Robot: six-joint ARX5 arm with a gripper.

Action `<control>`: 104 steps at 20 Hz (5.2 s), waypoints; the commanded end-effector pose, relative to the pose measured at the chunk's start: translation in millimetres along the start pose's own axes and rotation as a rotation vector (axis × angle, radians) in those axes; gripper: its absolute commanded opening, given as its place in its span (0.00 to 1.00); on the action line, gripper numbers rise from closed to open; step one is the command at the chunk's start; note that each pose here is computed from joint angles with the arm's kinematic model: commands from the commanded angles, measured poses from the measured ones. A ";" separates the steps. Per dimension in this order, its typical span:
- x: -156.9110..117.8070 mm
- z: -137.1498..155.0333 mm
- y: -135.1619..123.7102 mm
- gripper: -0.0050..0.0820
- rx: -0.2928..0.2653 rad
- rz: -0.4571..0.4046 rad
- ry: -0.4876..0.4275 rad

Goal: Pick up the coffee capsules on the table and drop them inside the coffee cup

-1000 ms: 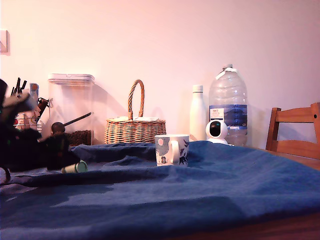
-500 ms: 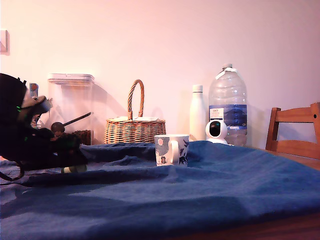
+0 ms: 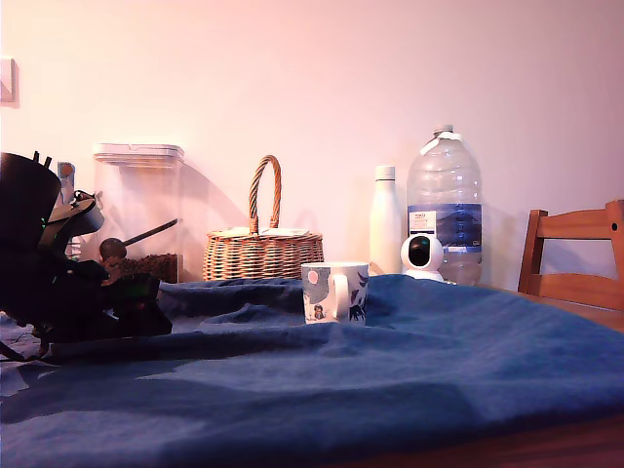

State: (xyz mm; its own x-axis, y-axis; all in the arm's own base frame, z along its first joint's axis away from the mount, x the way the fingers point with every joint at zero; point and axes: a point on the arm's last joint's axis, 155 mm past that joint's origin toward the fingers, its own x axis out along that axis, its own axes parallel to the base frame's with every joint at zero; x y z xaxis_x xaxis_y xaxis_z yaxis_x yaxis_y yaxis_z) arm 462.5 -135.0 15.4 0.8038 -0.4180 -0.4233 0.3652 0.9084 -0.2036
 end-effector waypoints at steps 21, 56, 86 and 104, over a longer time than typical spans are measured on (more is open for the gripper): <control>-17.2 47.1 -43.7 0.19 0.117 -0.205 -0.135; -68.7 106.7 -159.4 0.19 0.227 -0.407 -0.175; 60.7 103.3 -203.5 0.19 0.216 -0.373 0.211; 77.1 83.3 -192.2 0.25 0.237 -0.308 0.276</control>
State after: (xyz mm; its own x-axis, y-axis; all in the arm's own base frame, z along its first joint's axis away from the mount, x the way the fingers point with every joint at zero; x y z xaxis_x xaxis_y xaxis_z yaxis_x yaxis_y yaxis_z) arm 493.7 -339.3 109.0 0.5098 -0.6309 -0.5848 0.6888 0.7066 -0.1618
